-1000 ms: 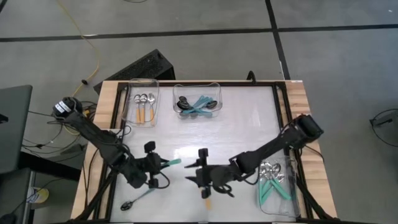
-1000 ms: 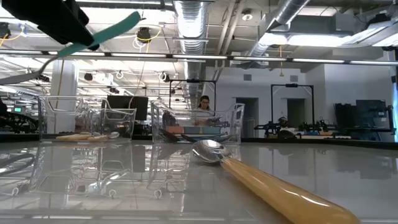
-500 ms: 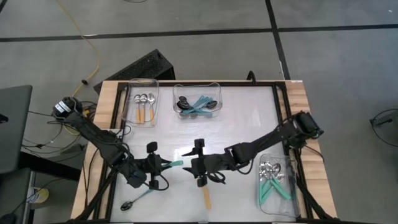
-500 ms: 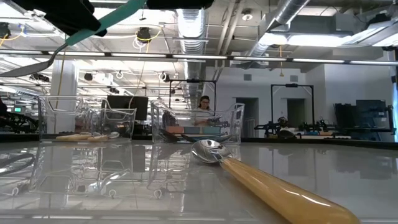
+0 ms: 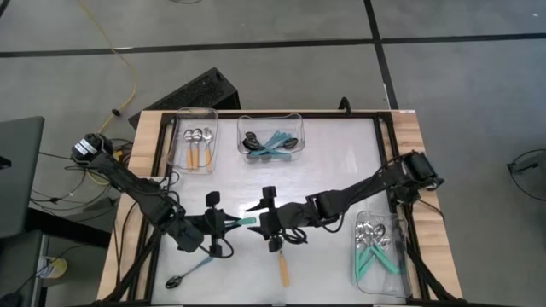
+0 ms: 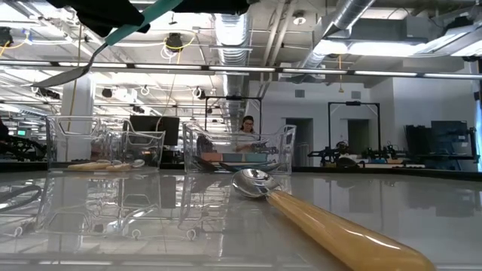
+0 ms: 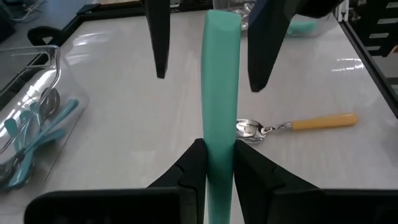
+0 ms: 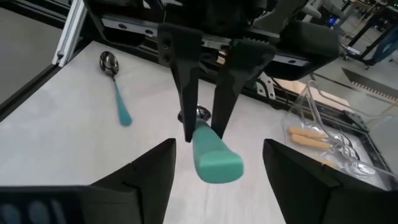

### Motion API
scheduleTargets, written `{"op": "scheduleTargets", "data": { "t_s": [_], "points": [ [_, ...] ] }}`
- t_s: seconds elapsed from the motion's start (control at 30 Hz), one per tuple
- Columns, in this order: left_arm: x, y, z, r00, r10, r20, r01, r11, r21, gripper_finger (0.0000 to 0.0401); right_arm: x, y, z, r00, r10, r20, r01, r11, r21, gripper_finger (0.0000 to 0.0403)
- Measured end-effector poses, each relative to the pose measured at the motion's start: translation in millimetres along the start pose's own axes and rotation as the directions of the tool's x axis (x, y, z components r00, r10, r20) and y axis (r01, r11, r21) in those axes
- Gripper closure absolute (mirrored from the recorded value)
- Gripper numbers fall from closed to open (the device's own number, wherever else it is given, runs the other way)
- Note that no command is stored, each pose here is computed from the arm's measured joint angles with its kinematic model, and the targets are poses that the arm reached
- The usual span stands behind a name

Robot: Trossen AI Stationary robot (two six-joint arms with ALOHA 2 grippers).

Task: Sort silverware by color (type)
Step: Put the green spoon into the bottom transparent bin

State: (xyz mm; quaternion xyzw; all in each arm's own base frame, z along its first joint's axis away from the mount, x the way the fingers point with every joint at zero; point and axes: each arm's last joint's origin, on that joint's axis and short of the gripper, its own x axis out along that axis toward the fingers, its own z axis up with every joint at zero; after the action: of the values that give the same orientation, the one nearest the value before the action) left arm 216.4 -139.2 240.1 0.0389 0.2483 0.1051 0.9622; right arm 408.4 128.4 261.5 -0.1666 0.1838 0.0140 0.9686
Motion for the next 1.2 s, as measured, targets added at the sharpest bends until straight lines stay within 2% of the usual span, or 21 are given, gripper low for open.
{"op": "scheduleTargets", "data": {
  "t_s": [0.2,0.47,0.57,0.7,0.87,1.03,1.1,1.2],
  "points": [
    [0.5,0.6,0.5,1.0,0.003,0.002,-0.003,1.0,-0.003,0.0355,0.0,0.0,0.1,1.0,0.0,0.001,0.0,1.0,-0.007,0.0185],
    [0.5,0.7,0.5,1.0,0.005,0.002,-0.005,1.0,0.001,0.0354,-0.1,0.4,-0.1,1.0,0.007,0.0,-0.007,1.0,-0.011,0.0297],
    [0.5,0.6,0.4,1.0,0.0,0.0,0.0,1.0,-0.019,0.0338,-0.1,0.7,-0.3,1.0,0.009,-0.003,-0.009,1.0,-0.008,0.0297],
    [0.0,0.1,0.8,1.0,-0.021,-0.005,0.021,0.999,-0.025,0.0287,-15.9,0.8,4.1,0.998,0.026,-0.054,-0.023,0.998,0.056,0.0297],
    [-9.4,2.7,3.3,0.999,-0.053,0.0,0.053,0.998,-0.028,0.0223,-72.9,0.4,17.9,0.979,0.091,-0.18,-0.045,0.969,0.243,0.0297],
    [-19.9,9.1,8.2,0.997,-0.069,0.021,0.07,0.997,-0.044,0.0197,-154.0,9.8,24.0,0.922,0.222,-0.316,-0.085,0.915,0.394,0.0297],
    [-21.4,10.7,9.1,0.998,-0.059,0.029,0.06,0.997,-0.043,0.0197,-189.5,14.0,26.6,0.895,0.301,-0.329,-0.118,0.872,0.476,0.0297],
    [-21.8,12.3,9.8,0.999,-0.021,0.044,0.022,0.999,-0.027,0.0199,-238.9,18.8,27.8,0.852,0.411,-0.325,-0.14,0.777,0.614,0.0297]
  ]
}}
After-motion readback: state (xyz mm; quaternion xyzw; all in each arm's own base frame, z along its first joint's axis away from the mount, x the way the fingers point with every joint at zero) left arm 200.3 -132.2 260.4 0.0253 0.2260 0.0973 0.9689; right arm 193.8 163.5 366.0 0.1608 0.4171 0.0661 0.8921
